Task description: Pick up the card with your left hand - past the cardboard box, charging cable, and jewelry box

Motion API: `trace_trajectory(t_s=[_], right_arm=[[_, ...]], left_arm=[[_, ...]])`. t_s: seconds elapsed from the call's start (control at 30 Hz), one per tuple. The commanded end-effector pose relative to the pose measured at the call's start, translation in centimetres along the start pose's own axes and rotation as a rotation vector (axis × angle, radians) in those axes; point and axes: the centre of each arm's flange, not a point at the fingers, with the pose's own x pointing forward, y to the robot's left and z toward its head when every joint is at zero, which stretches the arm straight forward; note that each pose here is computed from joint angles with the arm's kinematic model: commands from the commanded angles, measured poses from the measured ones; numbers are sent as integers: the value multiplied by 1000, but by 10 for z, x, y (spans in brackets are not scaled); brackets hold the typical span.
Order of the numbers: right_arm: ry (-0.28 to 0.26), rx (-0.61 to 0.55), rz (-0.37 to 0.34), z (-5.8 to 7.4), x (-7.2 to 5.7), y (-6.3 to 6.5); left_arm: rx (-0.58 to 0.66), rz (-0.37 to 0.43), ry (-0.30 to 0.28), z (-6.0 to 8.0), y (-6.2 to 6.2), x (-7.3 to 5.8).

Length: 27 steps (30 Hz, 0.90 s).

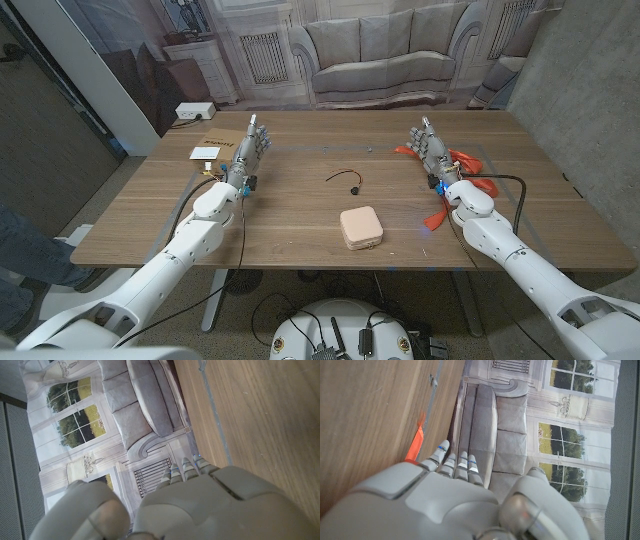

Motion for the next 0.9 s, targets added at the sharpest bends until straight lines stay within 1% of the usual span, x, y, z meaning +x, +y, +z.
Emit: trace_trajectory(t_s=[0.03, 0.27, 0.47, 0.63, 0.73, 0.77, 0.83, 0.9], right_arm=[[6, 32, 8, -9, 0, -4], [2, 33, 1, -8, -5, -5], [3, 41, -10, -9, -11, -6], [-1, 49, -14, -11, -14, -6], [-3, 50, -15, -12, -14, -7], [-4, 49, -13, -11, -13, -7], [-6, 48, -11, -11, -12, -7], [-8, 50, -3, -10, -8, -6]], left_arm=[[5, 10, -9, 7, -8, 0], [25, -2, -27, 16, -11, 1], [40, 2, -34, 21, -11, -4], [56, 7, -49, 28, -11, -8], [69, 12, -62, 33, -10, -11], [79, 14, -70, 36, -10, -12], [83, 17, -75, 38, -10, -13], [96, 24, -90, 42, -9, -15]])
